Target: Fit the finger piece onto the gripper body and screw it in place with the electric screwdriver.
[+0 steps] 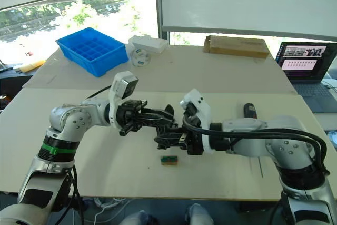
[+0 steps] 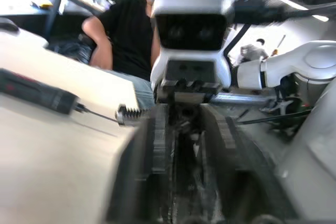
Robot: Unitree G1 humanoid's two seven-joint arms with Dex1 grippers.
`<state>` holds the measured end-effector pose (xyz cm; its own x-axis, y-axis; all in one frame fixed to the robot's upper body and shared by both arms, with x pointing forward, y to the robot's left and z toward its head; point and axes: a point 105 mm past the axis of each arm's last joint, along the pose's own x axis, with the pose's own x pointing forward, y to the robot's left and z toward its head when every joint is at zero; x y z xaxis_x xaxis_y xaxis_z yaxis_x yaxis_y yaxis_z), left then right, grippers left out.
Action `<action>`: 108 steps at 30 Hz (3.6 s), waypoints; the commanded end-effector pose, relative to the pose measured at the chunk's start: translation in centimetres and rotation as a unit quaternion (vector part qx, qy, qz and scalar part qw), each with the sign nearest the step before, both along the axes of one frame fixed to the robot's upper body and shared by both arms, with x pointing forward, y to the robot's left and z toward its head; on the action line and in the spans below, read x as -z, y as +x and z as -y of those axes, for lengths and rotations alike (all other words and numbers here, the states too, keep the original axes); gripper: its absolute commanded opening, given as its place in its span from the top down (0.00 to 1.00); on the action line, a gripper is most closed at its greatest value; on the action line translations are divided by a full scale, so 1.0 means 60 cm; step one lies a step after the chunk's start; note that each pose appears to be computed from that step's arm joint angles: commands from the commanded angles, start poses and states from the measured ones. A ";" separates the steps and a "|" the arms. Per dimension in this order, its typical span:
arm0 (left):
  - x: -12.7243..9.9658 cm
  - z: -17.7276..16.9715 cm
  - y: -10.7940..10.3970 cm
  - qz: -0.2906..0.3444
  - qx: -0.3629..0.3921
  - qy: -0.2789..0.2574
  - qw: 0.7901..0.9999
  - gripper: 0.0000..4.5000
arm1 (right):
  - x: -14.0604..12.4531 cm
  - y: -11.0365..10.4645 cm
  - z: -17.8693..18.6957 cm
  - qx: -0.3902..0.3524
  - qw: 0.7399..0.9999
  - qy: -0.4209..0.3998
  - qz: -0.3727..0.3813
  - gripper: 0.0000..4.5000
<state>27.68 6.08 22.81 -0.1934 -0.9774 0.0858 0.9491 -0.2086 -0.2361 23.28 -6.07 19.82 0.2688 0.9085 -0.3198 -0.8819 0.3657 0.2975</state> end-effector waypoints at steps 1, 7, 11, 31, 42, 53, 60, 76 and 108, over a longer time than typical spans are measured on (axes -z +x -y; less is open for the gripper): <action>-0.013 -0.032 0.012 0.084 -0.031 -0.008 0.996 0.28 | -0.038 -0.015 0.009 -0.011 0.997 0.049 0.058 0.91; 0.067 -0.133 0.045 0.207 -0.064 0.117 0.969 0.00 | -0.042 -0.003 0.037 0.022 0.985 0.106 0.136 0.91; 0.119 -0.156 0.066 0.230 -0.101 0.146 0.957 0.00 | -0.024 0.008 0.043 0.023 0.979 0.092 0.179 0.91; 0.230 -0.017 0.132 0.218 -0.126 0.157 0.955 0.00 | -0.023 -0.001 0.034 -0.004 0.967 0.101 0.234 0.91; 0.237 0.012 0.131 0.209 -0.116 0.149 0.960 0.00 | -0.007 -0.002 0.040 0.003 0.969 0.091 0.230 0.91; 0.240 0.009 0.134 0.229 -0.126 0.158 0.952 0.49 | -0.001 0.010 0.032 0.001 0.962 0.087 0.258 0.91; 0.243 0.015 0.128 0.230 -0.119 0.156 0.953 0.49 | 0.008 0.053 0.009 -0.019 0.947 0.072 0.312 0.91; 0.251 0.011 0.123 0.219 -0.113 0.167 0.955 0.49 | 0.058 0.085 -0.026 -0.052 0.957 0.041 0.282 0.91; 0.257 0.008 0.121 0.215 -0.111 0.174 0.955 0.49 | 0.061 0.106 -0.013 -0.042 0.955 0.019 0.293 0.91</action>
